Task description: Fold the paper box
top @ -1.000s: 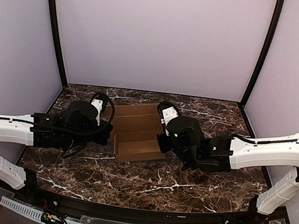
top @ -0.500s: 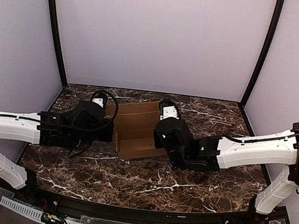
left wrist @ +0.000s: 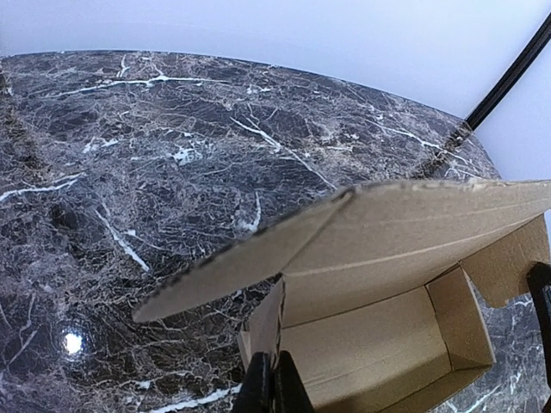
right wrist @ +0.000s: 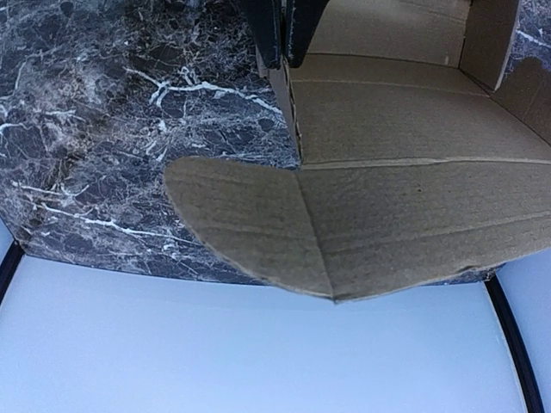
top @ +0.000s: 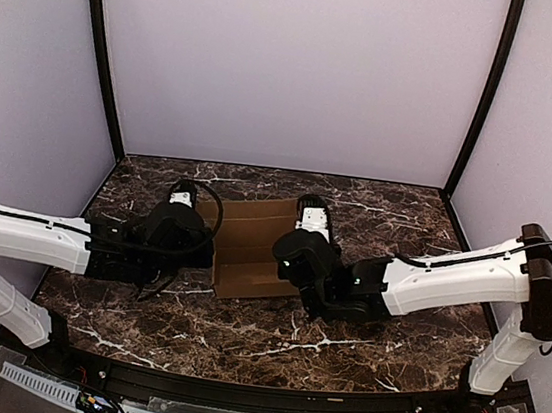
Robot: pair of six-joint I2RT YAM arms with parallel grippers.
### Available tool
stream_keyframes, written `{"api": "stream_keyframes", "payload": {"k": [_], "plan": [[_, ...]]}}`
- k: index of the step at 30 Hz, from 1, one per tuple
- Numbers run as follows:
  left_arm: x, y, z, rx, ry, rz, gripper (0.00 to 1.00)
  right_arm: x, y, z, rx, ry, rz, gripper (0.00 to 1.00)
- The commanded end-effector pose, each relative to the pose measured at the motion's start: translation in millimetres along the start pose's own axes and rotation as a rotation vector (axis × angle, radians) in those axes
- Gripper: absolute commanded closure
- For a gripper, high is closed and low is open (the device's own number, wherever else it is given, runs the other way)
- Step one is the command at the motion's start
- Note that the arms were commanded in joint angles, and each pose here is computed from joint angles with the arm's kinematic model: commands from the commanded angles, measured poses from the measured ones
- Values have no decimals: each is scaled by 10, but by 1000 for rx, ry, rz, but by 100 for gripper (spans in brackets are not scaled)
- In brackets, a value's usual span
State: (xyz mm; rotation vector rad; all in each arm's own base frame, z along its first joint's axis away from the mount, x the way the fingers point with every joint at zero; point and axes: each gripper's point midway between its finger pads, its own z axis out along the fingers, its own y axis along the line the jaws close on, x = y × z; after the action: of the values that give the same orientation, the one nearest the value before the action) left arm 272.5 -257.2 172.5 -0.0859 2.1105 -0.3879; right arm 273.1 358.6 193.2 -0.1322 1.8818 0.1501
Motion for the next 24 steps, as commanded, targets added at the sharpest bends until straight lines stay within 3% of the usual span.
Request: {"api": "stream_keyframes", "payload": {"k": [1,12,24], "plan": [[154,127,92,-36,-28,-23,99,281,-162,52,89,16,57,100],[499,226,235,-58,-9,-33,99,754,-261,101,129,75,88,100],[706,152,251,-50,33,-24,99,926,-267,68,145,106,120,100]]}}
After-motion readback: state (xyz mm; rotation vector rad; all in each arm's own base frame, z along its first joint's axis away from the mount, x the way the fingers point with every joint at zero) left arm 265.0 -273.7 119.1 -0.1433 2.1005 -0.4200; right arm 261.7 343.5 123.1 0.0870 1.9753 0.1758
